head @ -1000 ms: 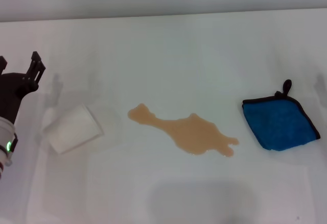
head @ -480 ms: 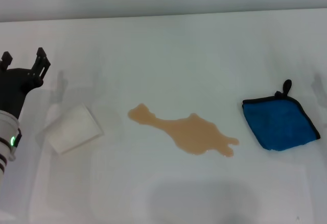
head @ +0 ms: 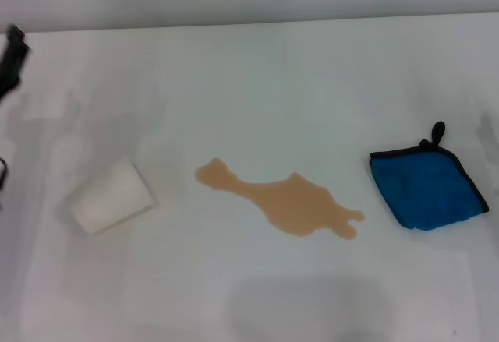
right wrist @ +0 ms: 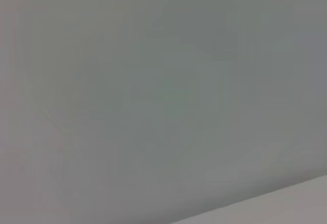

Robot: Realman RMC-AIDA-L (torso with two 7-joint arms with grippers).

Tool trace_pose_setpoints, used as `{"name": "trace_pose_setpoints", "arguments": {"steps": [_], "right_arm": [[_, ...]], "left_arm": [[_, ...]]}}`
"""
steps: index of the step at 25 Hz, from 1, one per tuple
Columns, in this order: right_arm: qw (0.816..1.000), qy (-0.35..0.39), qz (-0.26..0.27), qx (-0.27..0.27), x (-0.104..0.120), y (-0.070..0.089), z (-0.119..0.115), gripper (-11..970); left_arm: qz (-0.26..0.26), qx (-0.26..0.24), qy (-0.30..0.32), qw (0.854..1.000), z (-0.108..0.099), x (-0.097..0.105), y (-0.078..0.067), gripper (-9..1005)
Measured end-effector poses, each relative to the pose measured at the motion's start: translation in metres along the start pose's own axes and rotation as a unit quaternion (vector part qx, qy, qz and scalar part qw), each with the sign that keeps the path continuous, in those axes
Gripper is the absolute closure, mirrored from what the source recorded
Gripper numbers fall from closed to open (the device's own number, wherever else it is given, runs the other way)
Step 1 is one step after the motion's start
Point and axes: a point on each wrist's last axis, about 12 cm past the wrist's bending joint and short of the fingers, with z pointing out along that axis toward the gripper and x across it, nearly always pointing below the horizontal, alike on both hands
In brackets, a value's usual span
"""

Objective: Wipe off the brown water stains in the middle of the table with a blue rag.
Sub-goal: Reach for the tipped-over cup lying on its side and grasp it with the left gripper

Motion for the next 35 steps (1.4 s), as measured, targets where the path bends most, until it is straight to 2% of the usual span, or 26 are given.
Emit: {"name": "trace_pose_setpoints", "arguments": {"steps": [1, 2, 3, 4, 6, 9, 10, 11, 12, 14, 15, 16, 20, 23, 26, 30, 35], "right_arm": [[1.000, 0.001, -0.001, 0.000, 0.000, 0.000, 0.000, 102], [1.000, 0.002, -0.001, 0.001, 0.000, -0.001, 0.001, 102], [1.000, 0.002, -0.002, 0.001, 0.000, -0.001, 0.001, 102], [1.000, 0.003, -0.002, 0.001, 0.000, -0.001, 0.001, 102], [1.000, 0.002, -0.002, 0.001, -0.001, -0.001, 0.002, 102], [1.000, 0.001, -0.003, 0.002, -0.001, -0.002, 0.003, 102], [1.000, 0.000, -0.003, 0.002, -0.002, -0.002, 0.003, 102], [1.000, 0.000, -0.004, 0.002, -0.002, -0.002, 0.004, 102], [1.000, 0.000, -0.004, 0.002, -0.002, -0.002, 0.004, 102], [1.000, -0.002, -0.005, 0.002, -0.003, -0.002, 0.005, 102], [1.000, -0.003, -0.005, 0.002, -0.003, -0.002, 0.005, 102], [1.000, -0.004, -0.006, 0.002, -0.004, -0.002, 0.006, 102], [1.000, -0.006, -0.008, 0.001, -0.005, -0.003, 0.007, 102], [1.000, -0.008, -0.010, 0.001, -0.006, -0.003, 0.008, 102], [1.000, -0.009, -0.013, 0.000, -0.007, -0.004, 0.010, 102], [1.000, -0.009, -0.015, -0.001, -0.008, -0.005, 0.010, 102], [1.000, -0.012, -0.019, -0.001, -0.010, -0.006, 0.012, 102]], "left_arm": [[-0.054, 0.031, -0.011, 0.998, 0.013, -0.019, 0.012, 166], [-0.054, 0.031, -0.011, 0.998, 0.013, -0.019, 0.012, 166], [-0.093, 0.056, 0.004, 0.994, 0.023, -0.032, 0.021, 166], [-0.093, 0.056, 0.004, 0.994, 0.023, -0.032, 0.021, 166], [-0.131, 0.092, 0.049, 0.986, 0.039, -0.054, 0.033, 166], [-0.132, 0.106, 0.070, 0.983, 0.046, -0.064, 0.036, 166], [-0.120, 0.137, 0.122, 0.976, 0.056, -0.084, 0.041, 166], [-0.112, 0.148, 0.143, 0.972, 0.060, -0.090, 0.042, 166], [-0.112, 0.148, 0.143, 0.972, 0.060, -0.090, 0.042, 166], [-0.094, 0.168, 0.184, 0.964, 0.066, -0.101, 0.042, 166], [-0.081, 0.186, 0.223, 0.953, 0.070, -0.110, 0.040, 166], [-0.081, 0.186, 0.223, 0.953, 0.070, -0.110, 0.040, 166], [-0.059, 0.220, 0.301, 0.926, 0.072, -0.129, 0.037, 166], [-0.046, 0.227, 0.338, 0.912, 0.072, -0.141, 0.034, 167], [-0.011, 0.220, 0.377, 0.900, 0.071, -0.155, 0.032, 167], [0.056, 0.219, 0.423, 0.877, 0.068, -0.174, 0.024, 167], [0.133, 0.256, 0.449, 0.845, 0.062, -0.193, 0.012, 170]]}}
